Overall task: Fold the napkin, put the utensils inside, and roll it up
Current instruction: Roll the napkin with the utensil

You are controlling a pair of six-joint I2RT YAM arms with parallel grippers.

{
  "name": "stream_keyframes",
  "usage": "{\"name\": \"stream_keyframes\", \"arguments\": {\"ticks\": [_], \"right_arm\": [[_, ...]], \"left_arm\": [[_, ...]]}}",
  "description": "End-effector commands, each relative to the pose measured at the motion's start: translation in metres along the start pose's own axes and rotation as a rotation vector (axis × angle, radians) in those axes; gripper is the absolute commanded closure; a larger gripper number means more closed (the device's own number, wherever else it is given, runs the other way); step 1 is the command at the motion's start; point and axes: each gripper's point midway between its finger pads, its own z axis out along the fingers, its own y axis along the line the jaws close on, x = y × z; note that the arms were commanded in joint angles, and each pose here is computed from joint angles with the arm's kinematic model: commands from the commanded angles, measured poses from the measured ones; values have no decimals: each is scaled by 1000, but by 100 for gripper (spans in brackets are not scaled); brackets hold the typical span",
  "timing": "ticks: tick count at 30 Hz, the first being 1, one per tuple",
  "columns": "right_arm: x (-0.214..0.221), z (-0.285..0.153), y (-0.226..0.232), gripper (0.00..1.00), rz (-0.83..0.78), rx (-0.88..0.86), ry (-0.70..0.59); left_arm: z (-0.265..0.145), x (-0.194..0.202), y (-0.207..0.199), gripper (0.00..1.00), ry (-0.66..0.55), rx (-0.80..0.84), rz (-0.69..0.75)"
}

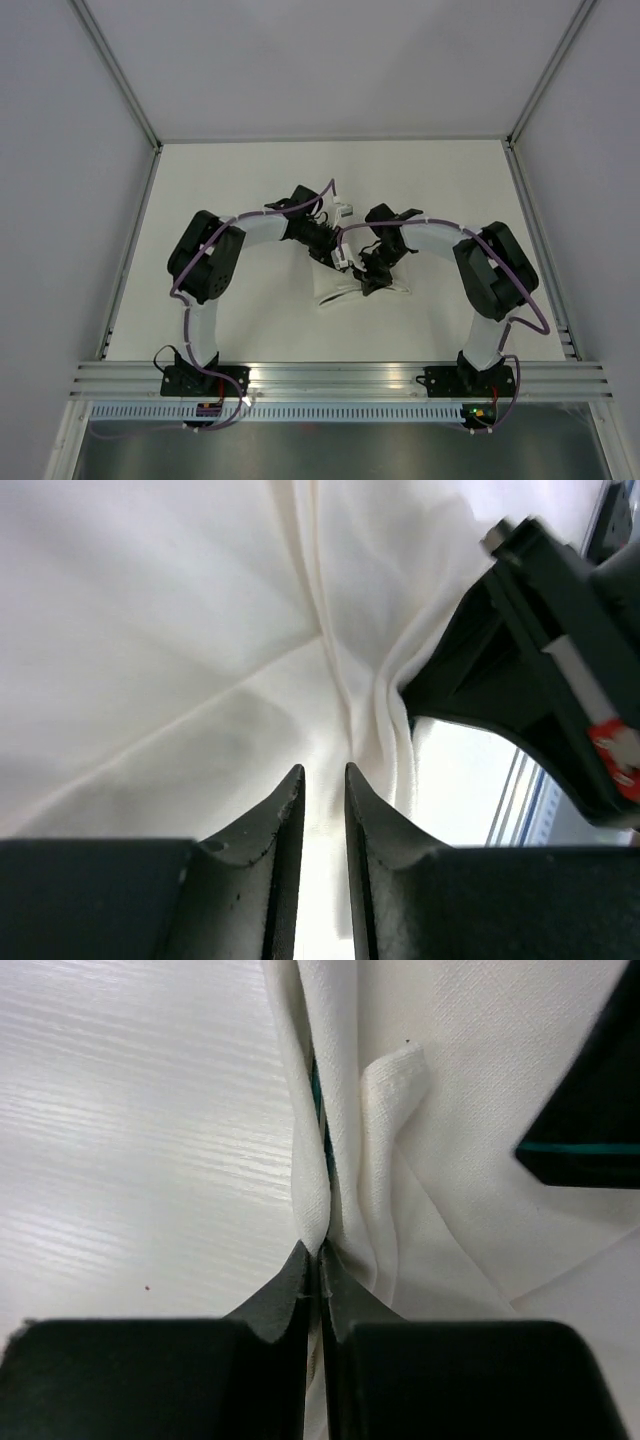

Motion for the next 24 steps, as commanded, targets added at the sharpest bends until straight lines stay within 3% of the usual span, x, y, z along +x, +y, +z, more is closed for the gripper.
{"name": "stream_keyframes", "arguments": {"ticks": [1, 6, 11, 14, 18, 24], "right_arm": [[10, 3, 37, 92, 110, -207, -15], [11, 2, 33, 92, 186, -314, -37], [10, 1, 27, 93, 273, -412, -59], [12, -1, 18, 93, 333, -435, -61], [13, 0, 10, 93, 390, -442, -55], [15, 3, 1, 92, 442, -443, -41]], "left_arm": [[-21, -44, -7, 73, -171, -69, 55], [-42, -61, -2, 78, -306, -211, 92], [-90, -84, -22, 80, -545, -353, 197], [-109, -68, -23, 79, -658, -465, 255], [-116, -65, -42, 76, -681, -568, 424], [-93, -56, -72, 69, -590, -663, 685]]}}
